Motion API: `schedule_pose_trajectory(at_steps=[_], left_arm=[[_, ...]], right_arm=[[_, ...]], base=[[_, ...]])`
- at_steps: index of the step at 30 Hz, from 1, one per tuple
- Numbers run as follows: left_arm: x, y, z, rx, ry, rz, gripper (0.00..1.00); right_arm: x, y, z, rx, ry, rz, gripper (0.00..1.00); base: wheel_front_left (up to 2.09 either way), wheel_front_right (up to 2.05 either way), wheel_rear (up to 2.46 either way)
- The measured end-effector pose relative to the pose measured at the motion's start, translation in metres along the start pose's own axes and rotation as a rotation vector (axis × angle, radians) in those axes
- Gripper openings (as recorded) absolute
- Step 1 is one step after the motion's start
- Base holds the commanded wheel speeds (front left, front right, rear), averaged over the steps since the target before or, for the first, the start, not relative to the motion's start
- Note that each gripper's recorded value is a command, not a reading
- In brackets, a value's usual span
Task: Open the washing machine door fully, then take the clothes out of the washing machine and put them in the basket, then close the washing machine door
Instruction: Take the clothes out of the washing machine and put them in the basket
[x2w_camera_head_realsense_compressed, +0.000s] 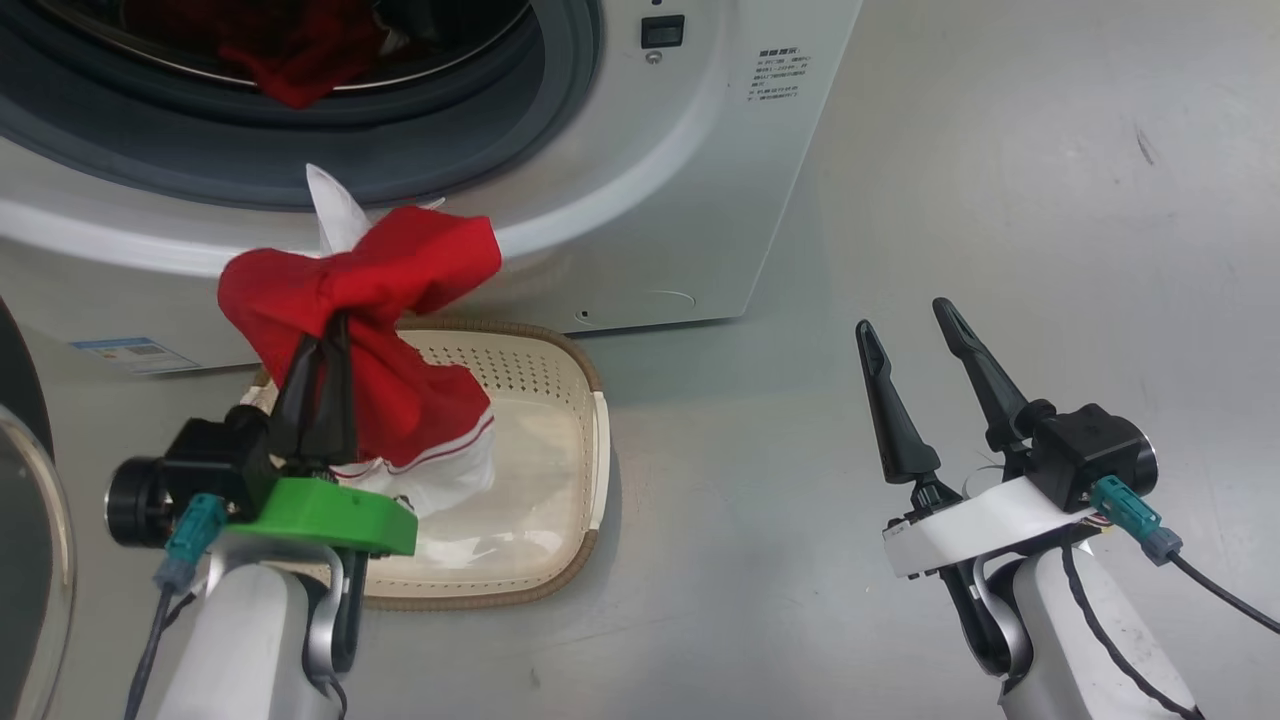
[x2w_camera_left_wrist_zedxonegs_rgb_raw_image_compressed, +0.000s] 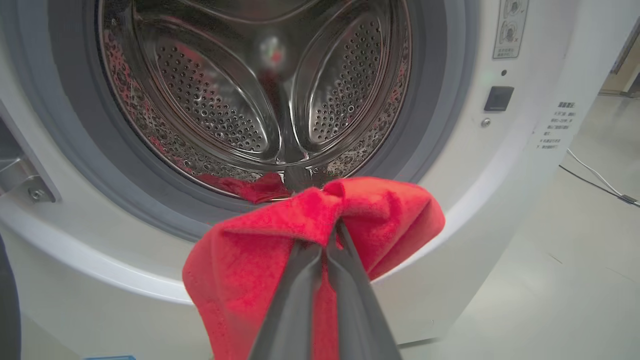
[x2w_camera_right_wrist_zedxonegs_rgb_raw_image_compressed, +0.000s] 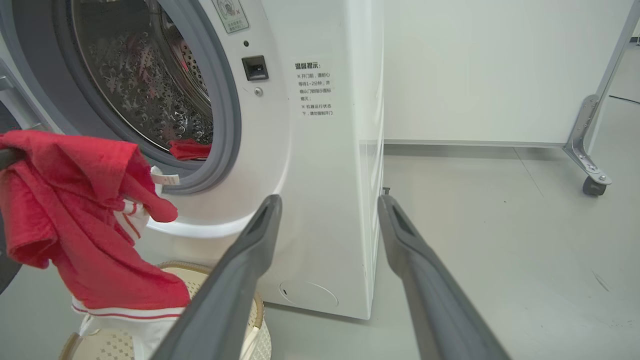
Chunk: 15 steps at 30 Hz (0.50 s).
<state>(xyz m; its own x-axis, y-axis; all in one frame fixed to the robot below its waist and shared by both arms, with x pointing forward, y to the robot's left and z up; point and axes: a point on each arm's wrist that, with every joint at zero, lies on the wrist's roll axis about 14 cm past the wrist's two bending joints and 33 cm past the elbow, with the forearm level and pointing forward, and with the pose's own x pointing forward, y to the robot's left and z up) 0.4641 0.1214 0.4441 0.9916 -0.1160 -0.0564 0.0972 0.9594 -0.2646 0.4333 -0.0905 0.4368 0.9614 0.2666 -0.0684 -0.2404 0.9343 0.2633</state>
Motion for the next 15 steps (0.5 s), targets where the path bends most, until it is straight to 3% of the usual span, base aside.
schedule_pose_trajectory(at_steps=[15], left_arm=[[-0.019,-0.001,-0.057,-0.014,0.173,0.008,0.0]], right_arm=[[-0.002,-0.002,-0.011,0.007,0.029,-0.001,1.0]], base=[[0.0,0.0,0.0]])
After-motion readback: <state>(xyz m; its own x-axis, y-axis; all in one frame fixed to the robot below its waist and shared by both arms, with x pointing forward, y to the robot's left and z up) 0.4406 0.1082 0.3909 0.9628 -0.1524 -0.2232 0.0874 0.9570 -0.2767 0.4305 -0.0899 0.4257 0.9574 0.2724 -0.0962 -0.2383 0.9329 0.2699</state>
